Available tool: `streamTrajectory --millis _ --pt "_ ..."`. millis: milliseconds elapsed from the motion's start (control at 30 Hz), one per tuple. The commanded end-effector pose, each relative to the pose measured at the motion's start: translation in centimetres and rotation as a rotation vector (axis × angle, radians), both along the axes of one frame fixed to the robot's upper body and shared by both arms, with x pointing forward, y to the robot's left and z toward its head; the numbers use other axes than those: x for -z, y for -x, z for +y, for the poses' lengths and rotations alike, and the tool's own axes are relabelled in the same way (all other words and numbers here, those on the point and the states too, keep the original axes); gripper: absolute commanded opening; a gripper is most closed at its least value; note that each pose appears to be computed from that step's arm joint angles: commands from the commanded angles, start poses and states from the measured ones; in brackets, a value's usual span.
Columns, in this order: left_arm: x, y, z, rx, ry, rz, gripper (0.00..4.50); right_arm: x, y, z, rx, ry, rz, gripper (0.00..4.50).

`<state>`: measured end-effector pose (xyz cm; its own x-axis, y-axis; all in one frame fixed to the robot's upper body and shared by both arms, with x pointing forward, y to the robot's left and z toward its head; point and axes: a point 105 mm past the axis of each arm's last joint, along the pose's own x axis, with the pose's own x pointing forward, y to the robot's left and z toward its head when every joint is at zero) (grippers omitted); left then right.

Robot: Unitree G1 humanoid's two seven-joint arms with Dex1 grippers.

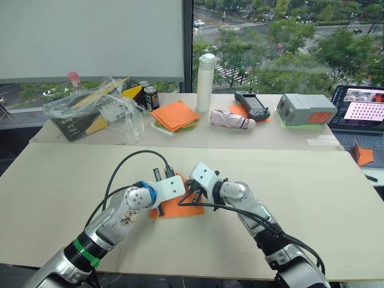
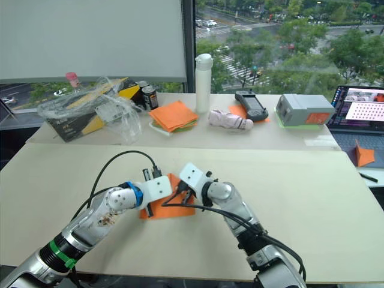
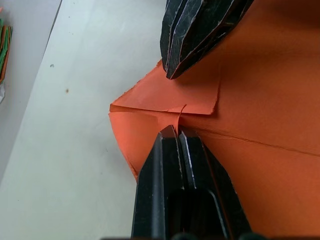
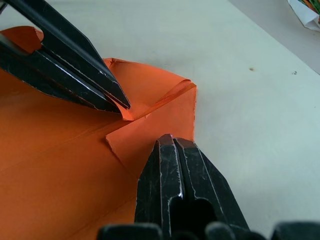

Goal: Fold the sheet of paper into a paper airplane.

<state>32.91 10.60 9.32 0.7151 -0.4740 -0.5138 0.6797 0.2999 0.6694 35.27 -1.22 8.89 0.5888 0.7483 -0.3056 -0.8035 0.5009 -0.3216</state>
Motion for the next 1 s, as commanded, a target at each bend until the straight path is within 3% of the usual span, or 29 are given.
streamTrajectory --millis 33,1000 --pt "1.2 0.2 0.6 -0.012 -0.034 0.039 0.03 -1.2 0.0 0.5 0.001 -0.09 0.009 0.0" --pt "3.4 1.9 0.4 0.068 -0.042 0.114 0.03 -2.2 -0.1 1.2 -0.001 -0.172 0.035 0.0"
